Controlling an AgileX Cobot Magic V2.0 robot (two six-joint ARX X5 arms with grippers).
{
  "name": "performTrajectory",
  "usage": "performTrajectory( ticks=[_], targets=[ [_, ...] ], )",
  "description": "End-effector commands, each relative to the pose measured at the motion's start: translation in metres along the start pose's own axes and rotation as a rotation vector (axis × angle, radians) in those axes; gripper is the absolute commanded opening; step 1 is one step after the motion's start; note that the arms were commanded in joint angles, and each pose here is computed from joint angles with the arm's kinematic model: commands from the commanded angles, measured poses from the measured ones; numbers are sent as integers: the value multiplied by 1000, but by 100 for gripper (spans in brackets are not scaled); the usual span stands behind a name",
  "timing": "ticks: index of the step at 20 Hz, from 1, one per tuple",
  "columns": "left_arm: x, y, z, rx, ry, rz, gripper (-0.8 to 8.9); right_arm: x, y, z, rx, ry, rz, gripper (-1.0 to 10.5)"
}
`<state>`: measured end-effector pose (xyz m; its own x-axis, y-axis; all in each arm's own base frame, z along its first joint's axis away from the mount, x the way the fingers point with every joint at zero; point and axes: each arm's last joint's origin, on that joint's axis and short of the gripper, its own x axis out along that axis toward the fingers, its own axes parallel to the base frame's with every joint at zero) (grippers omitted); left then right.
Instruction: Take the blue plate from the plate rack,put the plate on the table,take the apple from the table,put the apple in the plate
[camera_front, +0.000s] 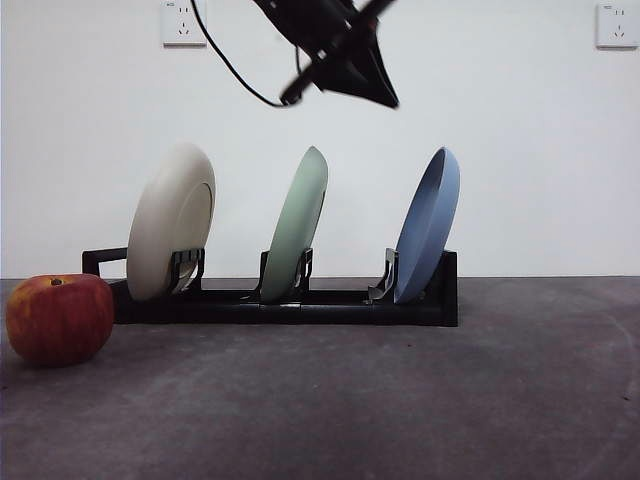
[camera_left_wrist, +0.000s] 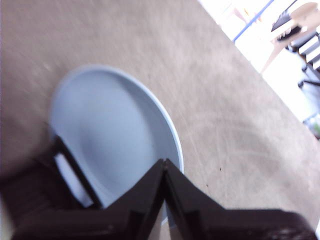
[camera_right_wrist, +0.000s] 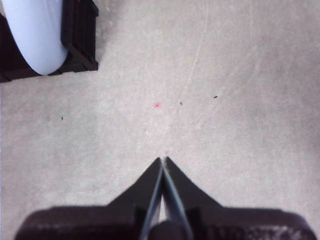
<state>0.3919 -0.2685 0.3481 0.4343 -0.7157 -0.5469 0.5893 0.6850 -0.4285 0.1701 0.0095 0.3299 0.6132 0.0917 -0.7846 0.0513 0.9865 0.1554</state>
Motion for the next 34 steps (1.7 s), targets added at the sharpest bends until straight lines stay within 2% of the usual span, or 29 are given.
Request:
performTrajectory(
  ticks=[1,4,7,10,18,21,22,31,33,34],
  targets=[
    [17,-10,-6,19,2,-31,-6,1,0,2,4,-1,1,1],
    [29,-19,-13,35,2,25,14,2,0,2,4,5,0,0],
    [39,-24,-19,40,27,21,210,2,0,2,3,5,-1,1],
    [49,-26,-26,40,57,19,225,2,0,1,2,12,-2,0],
    [76,-19,-43,31,124,29,214,2,0,0,2,29,-5,0],
    [78,-20,-44,56,132,29,74,2,0,-1,3,37,-6,1],
    [78,-21,-45,66,130,25,59,2,0,-1,3,39,-6,1],
    [78,-21,-45,64,134,40,54,2,-1,-3,4,53,-9,1],
    [78,-20,-45,64,133,45,-11,2,-1,-3,4,54,-9,1],
    [78,-20,-45,64,132,45,-8,2,-1,-3,4,55,-10,1]
  ],
)
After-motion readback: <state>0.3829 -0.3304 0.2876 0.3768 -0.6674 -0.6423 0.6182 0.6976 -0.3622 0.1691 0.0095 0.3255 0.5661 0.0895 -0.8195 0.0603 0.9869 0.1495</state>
